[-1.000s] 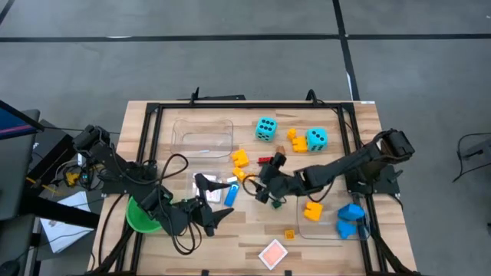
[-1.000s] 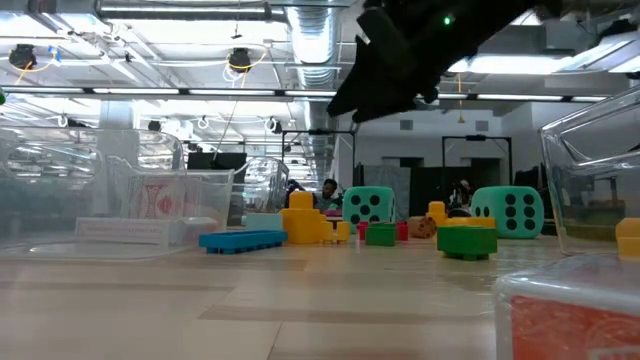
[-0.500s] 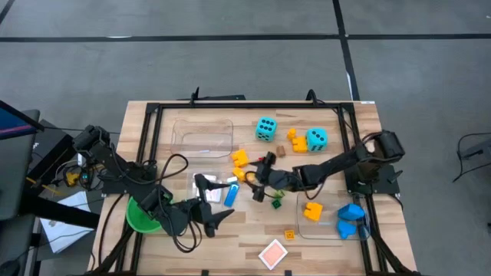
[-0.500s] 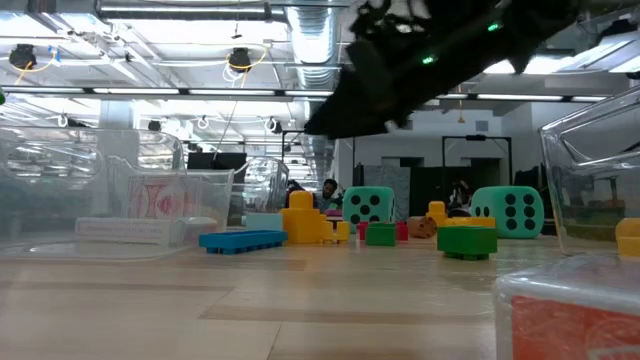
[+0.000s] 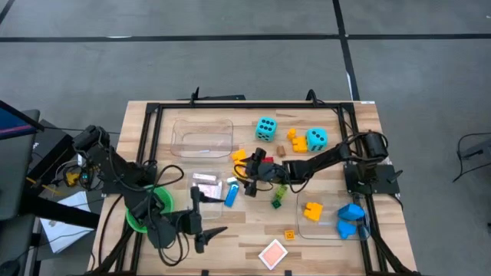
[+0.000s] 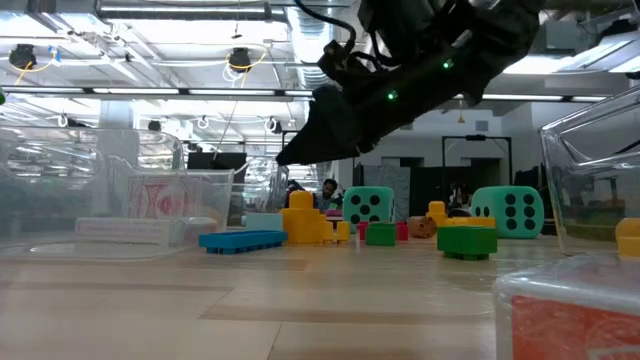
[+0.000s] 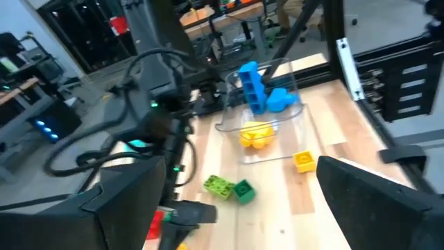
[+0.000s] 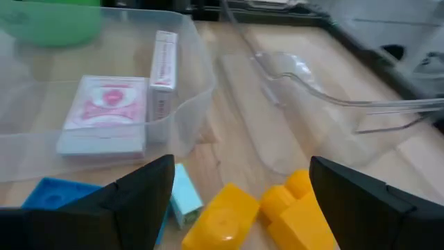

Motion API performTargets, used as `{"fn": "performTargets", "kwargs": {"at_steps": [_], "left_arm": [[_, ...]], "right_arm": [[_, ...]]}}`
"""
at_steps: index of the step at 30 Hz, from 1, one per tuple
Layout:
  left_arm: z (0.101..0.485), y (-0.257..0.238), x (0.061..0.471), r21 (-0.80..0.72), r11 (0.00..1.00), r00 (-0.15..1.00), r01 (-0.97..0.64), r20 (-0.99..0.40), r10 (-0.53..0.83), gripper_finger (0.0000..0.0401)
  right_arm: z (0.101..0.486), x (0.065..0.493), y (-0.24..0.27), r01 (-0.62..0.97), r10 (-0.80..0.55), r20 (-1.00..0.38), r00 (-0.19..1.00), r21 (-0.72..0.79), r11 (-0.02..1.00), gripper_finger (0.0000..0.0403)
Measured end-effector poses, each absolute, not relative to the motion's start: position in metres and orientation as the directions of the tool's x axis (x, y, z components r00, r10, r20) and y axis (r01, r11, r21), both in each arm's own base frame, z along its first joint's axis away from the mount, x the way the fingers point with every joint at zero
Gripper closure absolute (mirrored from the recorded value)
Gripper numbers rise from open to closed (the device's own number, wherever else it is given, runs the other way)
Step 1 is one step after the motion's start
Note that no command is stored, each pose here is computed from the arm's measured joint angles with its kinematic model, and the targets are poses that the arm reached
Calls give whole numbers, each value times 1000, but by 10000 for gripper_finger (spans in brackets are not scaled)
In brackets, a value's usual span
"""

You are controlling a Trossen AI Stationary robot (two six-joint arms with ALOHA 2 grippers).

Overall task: Pick & Place Toys
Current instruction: Put the yellow game piece into the bottom right transparent bin

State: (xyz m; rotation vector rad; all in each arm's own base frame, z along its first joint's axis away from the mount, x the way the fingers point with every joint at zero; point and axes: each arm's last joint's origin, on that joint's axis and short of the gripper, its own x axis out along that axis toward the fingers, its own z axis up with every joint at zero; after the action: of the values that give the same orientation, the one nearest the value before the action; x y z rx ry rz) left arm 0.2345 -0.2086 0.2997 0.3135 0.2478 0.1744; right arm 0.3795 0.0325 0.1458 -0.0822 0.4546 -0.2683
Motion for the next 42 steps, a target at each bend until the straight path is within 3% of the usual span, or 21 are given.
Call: {"fn": "performTargets", "kwargs": {"at_steps": [8, 18, 26, 34, 42], "left_arm": [[300, -211, 233, 289, 948, 957, -132, -211, 197, 32], [300, -211, 233, 291, 947, 957, -132, -212, 199, 32], [300, -211, 233, 293, 947, 957, -133, -212, 200, 32], [300, -211, 233, 295, 946, 957, -133, -212, 200, 32], [300, -211, 233, 296, 946, 957, -132, -212, 200, 32]], "right_arm": [[112, 385, 28, 172, -210, -478, 853, -124, 977, 77], [108, 386, 20, 191, -226, -487, 844, -120, 974, 85], [107, 386, 21, 198, -222, -492, 842, -101, 975, 155], [107, 385, 20, 200, -225, -500, 836, -104, 974, 294], [110, 384, 19, 201, -228, -511, 829, -108, 974, 301]]}}
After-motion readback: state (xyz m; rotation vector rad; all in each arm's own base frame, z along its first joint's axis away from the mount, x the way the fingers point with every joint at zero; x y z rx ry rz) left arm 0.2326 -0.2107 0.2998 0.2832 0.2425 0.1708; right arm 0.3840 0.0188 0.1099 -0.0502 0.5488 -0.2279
